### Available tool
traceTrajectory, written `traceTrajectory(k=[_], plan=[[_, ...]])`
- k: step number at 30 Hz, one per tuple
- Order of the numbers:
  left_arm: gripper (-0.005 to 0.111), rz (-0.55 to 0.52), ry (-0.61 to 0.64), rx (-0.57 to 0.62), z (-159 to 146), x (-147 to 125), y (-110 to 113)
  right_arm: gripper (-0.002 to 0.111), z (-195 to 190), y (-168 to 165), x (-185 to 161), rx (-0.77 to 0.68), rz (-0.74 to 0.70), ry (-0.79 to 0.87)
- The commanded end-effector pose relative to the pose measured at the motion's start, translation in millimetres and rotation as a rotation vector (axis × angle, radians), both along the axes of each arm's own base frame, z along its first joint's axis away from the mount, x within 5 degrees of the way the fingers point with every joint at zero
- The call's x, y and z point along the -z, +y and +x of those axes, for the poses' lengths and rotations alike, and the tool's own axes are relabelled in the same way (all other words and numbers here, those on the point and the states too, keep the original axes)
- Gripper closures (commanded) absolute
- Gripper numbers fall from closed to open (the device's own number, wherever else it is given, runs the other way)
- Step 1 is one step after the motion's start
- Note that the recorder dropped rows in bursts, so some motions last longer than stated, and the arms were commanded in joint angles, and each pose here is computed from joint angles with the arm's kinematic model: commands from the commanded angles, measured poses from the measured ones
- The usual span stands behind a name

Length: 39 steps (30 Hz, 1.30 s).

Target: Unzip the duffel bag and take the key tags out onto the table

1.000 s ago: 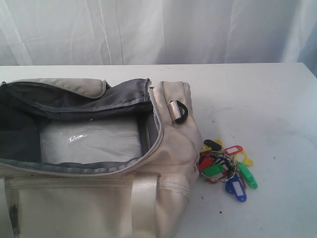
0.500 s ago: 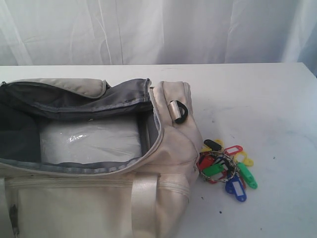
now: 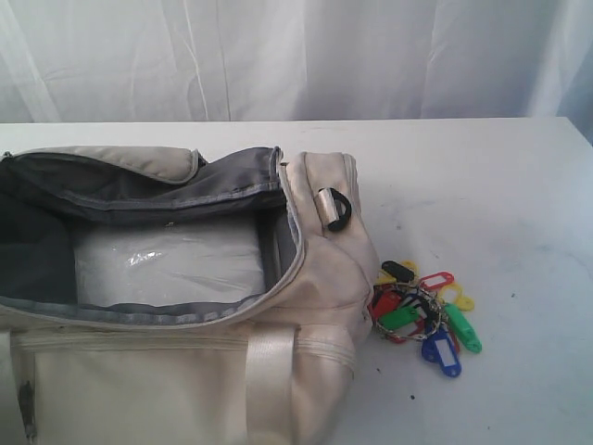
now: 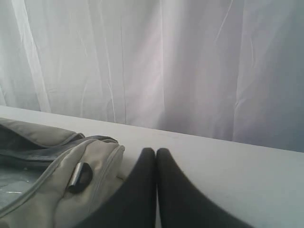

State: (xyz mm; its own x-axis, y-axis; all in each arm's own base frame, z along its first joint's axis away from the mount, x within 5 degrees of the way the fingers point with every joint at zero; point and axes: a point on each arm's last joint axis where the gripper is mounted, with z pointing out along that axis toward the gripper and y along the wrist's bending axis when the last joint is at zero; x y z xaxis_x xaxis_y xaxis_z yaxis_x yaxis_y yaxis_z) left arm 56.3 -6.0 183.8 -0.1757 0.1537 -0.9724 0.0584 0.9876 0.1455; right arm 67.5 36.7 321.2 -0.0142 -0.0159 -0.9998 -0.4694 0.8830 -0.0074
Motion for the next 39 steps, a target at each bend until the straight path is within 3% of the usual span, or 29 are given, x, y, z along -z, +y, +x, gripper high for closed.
traceTrajectory(k=[1,3,7,19,39], plan=[[0.107,-0.074,0.027,-0.137,-1.0,4.5,10.8,0.108,0.8,-0.3,1.6,0.008,0.007,0.001],[0.107,-0.124,0.061,-0.176,-2.0,7.7,13.1,0.108,0.8,-0.3,1.6,0.008,0.007,0.001],[0.107,-0.111,0.167,-0.170,-4.8,16.8,12.2,0.108,0.8,-0.3,1.6,0.008,0.007,0.001],[0.107,0.001,0.151,-0.058,-3.6,15.1,5.1,0.108,0.8,-0.3,1.6,0.008,0.007,0.001],[0.107,0.002,0.139,-0.060,-3.3,14.0,5.3,0.108,0.8,-0.3,1.6,0.008,0.007,0.001]])
